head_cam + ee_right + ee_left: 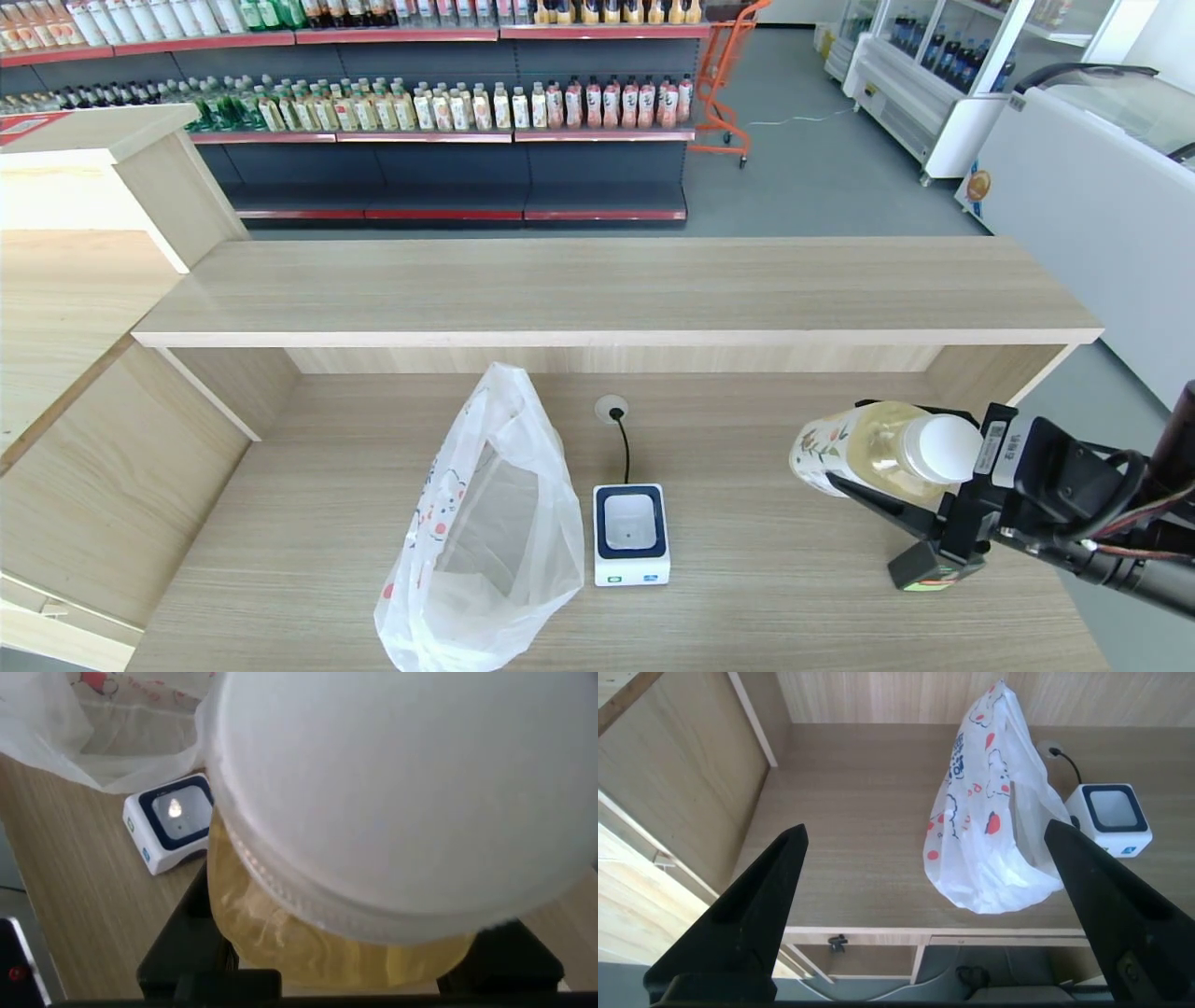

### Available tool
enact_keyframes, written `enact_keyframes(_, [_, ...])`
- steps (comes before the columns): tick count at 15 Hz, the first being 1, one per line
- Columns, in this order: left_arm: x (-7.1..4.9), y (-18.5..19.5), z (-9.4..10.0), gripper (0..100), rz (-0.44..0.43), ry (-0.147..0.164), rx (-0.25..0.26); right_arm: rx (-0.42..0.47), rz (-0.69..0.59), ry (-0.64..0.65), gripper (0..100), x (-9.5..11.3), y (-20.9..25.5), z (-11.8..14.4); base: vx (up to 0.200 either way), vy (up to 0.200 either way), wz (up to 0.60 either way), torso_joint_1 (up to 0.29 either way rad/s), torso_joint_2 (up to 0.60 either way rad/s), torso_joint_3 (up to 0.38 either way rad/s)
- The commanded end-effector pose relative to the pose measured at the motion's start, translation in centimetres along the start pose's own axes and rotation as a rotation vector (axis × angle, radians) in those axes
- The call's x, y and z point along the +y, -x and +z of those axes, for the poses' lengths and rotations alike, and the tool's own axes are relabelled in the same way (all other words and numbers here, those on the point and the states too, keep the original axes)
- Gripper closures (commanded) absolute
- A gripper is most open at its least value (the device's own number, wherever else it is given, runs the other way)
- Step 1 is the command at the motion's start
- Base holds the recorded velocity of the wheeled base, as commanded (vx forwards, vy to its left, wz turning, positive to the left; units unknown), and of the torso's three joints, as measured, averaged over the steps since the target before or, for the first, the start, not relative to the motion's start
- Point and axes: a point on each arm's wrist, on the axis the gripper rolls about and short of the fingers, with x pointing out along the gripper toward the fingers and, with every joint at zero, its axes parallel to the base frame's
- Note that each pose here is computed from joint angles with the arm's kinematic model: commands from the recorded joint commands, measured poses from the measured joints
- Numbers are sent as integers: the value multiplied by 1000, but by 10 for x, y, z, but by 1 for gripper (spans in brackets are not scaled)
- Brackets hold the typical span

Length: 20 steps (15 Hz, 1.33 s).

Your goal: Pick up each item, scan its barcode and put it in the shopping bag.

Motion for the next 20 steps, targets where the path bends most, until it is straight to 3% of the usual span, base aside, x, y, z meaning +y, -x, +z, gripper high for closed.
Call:
enact_keyframes(1, [0, 0, 0, 0, 0, 2, -1, 4, 7, -6, 100, 1, -1, -1, 0, 200, 0, 2, 2, -2])
enact_keyframes(9, [0, 0, 0, 0, 2, 5, -1, 33, 39, -110, 100, 8, -5, -10, 0, 200, 0, 3, 3, 2])
enact_keyframes(14, [0, 0, 0, 0, 2, 5, 1, 85, 72, -255, 100, 16, -9, -24, 0, 0, 0, 0, 0, 0])
enact_keyframes(17, [0, 0, 0, 0, 2, 5, -1, 115, 112, -282, 100, 23, -20, -38, 0, 0, 0, 0, 0, 0])
enact_keyframes(20, [0, 0, 0, 0, 0, 5, -1, 86, 187, -274, 100, 35, -36, -61, 0, 0, 0, 0, 0, 0])
